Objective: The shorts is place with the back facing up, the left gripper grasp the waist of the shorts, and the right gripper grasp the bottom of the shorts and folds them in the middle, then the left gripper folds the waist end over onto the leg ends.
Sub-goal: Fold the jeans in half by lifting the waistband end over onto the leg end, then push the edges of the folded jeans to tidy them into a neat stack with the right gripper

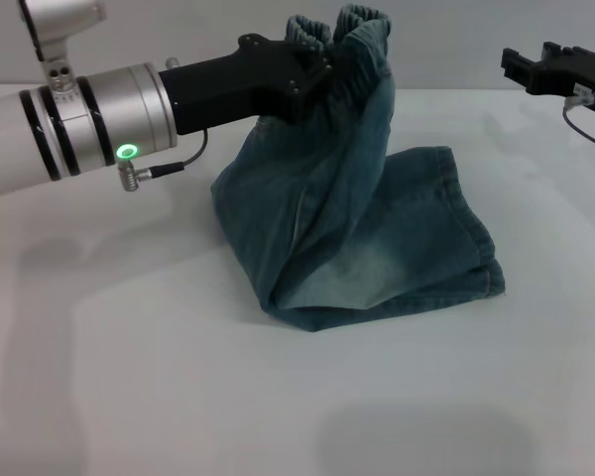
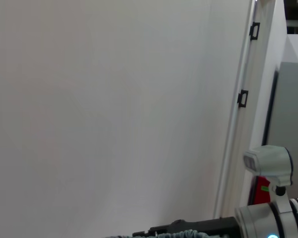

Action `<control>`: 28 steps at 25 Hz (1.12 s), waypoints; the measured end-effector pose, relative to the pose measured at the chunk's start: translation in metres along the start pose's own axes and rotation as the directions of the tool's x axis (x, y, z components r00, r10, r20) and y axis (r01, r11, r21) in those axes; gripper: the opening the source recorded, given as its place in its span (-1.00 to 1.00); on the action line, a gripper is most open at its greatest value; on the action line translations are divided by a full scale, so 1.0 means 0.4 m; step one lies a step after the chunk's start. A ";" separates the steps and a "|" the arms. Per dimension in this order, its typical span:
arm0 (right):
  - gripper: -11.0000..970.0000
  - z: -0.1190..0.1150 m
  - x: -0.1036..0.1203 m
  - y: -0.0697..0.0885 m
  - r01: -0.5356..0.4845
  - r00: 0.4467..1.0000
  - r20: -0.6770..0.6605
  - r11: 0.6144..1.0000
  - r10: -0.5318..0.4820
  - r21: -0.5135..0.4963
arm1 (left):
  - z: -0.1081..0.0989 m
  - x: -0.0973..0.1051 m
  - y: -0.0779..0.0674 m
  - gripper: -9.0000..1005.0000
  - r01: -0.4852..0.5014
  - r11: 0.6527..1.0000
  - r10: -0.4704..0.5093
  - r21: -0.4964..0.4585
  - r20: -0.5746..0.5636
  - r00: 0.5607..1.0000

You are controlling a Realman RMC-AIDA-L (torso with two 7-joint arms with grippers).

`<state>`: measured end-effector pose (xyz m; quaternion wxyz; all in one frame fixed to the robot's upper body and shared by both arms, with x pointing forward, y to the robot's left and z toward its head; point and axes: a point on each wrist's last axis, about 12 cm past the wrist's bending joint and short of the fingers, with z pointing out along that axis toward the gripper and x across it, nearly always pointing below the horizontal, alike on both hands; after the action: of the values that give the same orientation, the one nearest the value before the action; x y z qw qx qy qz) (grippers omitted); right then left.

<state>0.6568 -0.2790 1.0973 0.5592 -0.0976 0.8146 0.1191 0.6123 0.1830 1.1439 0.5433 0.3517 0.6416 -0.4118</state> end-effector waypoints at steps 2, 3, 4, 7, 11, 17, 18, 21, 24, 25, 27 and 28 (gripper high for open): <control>0.20 0.000 0.001 -0.001 -0.001 1.000 -0.002 1.000 0.001 0.002 | 0.010 -0.001 -0.005 -0.91 0.003 1.000 -0.003 0.006 0.005 1.000; 0.20 0.000 0.002 -0.001 -0.001 1.000 -0.002 1.000 0.001 0.003 | 0.014 -0.001 -0.008 -0.91 0.003 1.000 -0.003 0.010 0.008 1.000; 0.20 0.000 0.002 -0.002 -0.001 1.000 -0.002 1.000 0.001 0.004 | 0.018 -0.002 -0.010 -0.91 0.002 1.000 -0.002 0.013 0.015 1.000; 0.20 -0.001 0.002 -0.004 -0.006 1.000 0.000 1.000 0.006 0.009 | 0.024 -0.004 -0.019 -0.80 -0.009 1.000 0.009 0.024 0.038 0.999; 0.20 -0.002 0.001 -0.007 -0.011 1.000 0.002 1.000 0.011 0.014 | 0.022 -0.006 -0.023 -0.40 -0.009 1.000 0.008 0.027 0.064 0.998; 0.20 -0.004 -0.004 -0.013 -0.003 1.000 0.013 1.000 0.003 0.014 | -0.013 0.005 -0.015 -0.01 0.000 1.000 0.003 -0.023 0.117 0.993; 0.20 -0.004 -0.006 -0.011 -0.001 1.000 0.015 1.000 0.000 0.008 | -0.024 0.009 -0.013 0.03 -0.001 0.999 0.006 -0.040 0.133 0.991; 0.20 -0.011 -0.019 -0.003 -0.020 0.998 0.059 0.999 0.022 -0.046 | -0.066 0.026 -0.007 0.16 -0.023 0.993 0.044 -0.115 0.188 0.981; 0.20 -0.037 -0.043 0.008 -0.052 0.980 0.181 0.987 0.080 -0.154 | -0.128 0.054 0.004 0.28 -0.010 0.969 0.078 -0.246 0.266 0.961; 0.20 -0.048 -0.053 0.013 -0.046 0.971 0.221 0.979 0.091 -0.201 | -0.154 0.066 0.009 0.33 0.011 0.953 0.085 -0.302 0.304 0.949; 0.20 -0.068 -0.074 0.026 -0.012 0.957 0.276 0.958 0.095 -0.287 | -0.204 0.091 0.014 0.45 0.056 0.921 0.094 -0.386 0.359 0.928; 0.20 -0.076 -0.086 0.036 0.016 0.952 0.293 0.941 0.089 -0.338 | -0.230 0.102 0.014 0.52 0.077 0.902 0.104 -0.425 0.385 0.917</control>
<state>0.6378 -0.2735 1.1411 0.6506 -0.1569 0.6880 0.2806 0.5733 0.2692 1.1094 0.7296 0.1357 0.5899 -0.3182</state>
